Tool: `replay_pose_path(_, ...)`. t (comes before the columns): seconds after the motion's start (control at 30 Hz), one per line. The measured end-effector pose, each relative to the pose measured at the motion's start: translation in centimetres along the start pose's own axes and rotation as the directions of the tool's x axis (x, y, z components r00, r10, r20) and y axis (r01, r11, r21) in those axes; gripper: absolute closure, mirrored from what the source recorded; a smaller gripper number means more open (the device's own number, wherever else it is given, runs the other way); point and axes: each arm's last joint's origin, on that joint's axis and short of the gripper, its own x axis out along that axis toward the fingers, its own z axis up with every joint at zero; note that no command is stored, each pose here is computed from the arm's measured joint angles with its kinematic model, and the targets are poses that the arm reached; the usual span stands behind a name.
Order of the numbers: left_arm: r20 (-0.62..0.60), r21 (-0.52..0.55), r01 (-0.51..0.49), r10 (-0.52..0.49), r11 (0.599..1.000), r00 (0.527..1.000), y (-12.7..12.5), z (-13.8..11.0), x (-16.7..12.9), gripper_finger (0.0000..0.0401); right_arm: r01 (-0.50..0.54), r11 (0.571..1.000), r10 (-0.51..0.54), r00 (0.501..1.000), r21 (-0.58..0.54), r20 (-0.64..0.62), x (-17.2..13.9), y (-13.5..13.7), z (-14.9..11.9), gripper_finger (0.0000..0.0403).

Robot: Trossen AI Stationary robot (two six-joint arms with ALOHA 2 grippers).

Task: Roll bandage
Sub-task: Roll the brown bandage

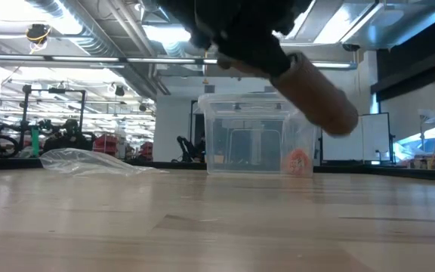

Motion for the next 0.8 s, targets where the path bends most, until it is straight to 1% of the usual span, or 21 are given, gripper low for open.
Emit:
replay_pose_path(0.03,0.002,-0.015,0.005,-0.005,1.0,1.0,-0.3,-0.2,0.2,0.0401,-0.015,1.0,0.014,1.0,-0.022,-0.025,0.2,0.0,-0.2,0.011)
replay_pose_path(0.13,-0.021,-0.017,0.022,-0.022,1.0,1.0,-1.5,-1.3,0.7,0.0401,-0.074,0.995,0.065,0.989,-0.062,-0.133,0.4,0.1,-1.3,0.011)
replay_pose_path(0.2,-0.038,-0.014,0.026,-0.027,1.0,0.999,-2.1,-1.9,1.0,0.0401,-0.104,0.994,0.1,0.977,-0.015,-0.186,0.4,0.2,-1.8,0.011)
replay_pose_path(0.27,-0.049,-0.016,0.024,-0.024,1.0,0.999,-2.3,-2.2,1.2,0.0401,-0.136,0.988,0.15,0.967,0.077,-0.205,0.4,0.4,-2.0,0.011)
replay_pose_path(0.3,-0.054,-0.016,0.023,-0.023,1.0,0.998,-2.4,-2.4,1.4,0.0401,-0.142,0.984,0.161,0.964,0.103,-0.209,0.3,0.4,-2.0,0.011)
replay_pose_path(0.37,-0.061,-0.013,0.019,-0.02,1.0,0.998,-2.4,-2.6,1.5,0.0401,-0.118,0.986,0.141,0.968,0.119,-0.206,0.4,0.3,-2.0,0.011)
replay_pose_path(0.43,-0.065,0.001,0.016,-0.016,1.0,0.998,-2.3,-2.6,1.6,0.0401,-0.098,0.984,0.131,0.964,0.15,-0.23,0.3,0.3,-2.2,0.011)
replay_pose_path(0.5,-0.06,0.002,0.016,-0.016,1.0,0.998,-2.3,-2.6,1.6,0.0401,-0.113,0.977,0.161,0.946,0.18,-0.281,0.1,0.4,-2.7,0.011)
replay_pose_path(0.53,-0.06,0.005,0.016,-0.016,1.0,0.998,-2.3,-2.6,1.6,0.0401,-0.12,0.975,0.173,0.935,0.185,-0.308,-0.1,0.4,-2.9,0.011)
replay_pose_path(0.6,-0.057,0.008,0.018,-0.017,1.0,0.998,-2.3,-2.5,1.6,0.0401,-0.107,0.981,0.156,0.927,0.159,-0.341,-0.5,0.3,-3.0,0.011)
replay_pose_path(0.7,-0.057,-0.005,0.016,-0.017,1.0,0.998,-2.3,-2.5,1.6,0.0401,-0.08,0.989,0.118,0.932,0.123,-0.342,-1.1,0.2,-2.9,0.011)
replay_pose_path(0.8,-0.052,-0.004,0.016,-0.016,1.0,0.999,-2.3,-2.5,1.6,0.0401,-0.028,0.995,0.048,0.975,0.093,-0.218,-0.7,0.0,-1.7,0.011)
